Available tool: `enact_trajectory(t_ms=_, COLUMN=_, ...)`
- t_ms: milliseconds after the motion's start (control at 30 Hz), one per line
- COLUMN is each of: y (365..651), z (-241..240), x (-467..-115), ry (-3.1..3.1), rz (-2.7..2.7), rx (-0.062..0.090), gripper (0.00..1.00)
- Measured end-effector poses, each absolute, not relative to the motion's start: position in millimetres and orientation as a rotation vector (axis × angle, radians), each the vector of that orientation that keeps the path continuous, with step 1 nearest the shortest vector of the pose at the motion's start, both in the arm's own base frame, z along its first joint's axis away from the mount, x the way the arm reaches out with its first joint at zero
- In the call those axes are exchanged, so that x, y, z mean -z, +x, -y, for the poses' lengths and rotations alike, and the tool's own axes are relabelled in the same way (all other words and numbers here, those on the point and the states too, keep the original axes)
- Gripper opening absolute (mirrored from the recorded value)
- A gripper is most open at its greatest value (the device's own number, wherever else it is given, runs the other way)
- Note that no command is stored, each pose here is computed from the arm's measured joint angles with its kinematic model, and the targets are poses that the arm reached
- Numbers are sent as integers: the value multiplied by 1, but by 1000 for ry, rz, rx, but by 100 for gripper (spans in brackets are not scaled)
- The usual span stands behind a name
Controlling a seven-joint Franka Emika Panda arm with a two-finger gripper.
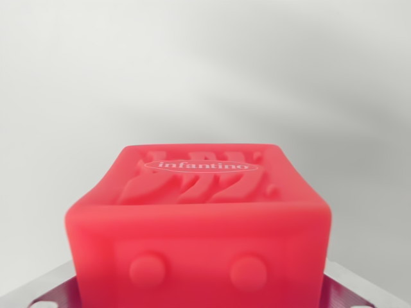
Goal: Destack cube
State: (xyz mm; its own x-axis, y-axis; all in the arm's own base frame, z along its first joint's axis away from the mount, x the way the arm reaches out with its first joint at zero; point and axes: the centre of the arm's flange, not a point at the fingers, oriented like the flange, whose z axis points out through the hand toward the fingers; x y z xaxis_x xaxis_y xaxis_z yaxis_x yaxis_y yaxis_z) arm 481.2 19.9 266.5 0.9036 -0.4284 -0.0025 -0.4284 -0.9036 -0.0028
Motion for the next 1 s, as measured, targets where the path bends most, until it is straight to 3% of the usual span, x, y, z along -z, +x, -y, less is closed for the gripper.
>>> enact_trajectory(t_ms=1000, y=539, z=-3, x=-254, ry=-3049, rz=-751, rx=4, gripper=0)
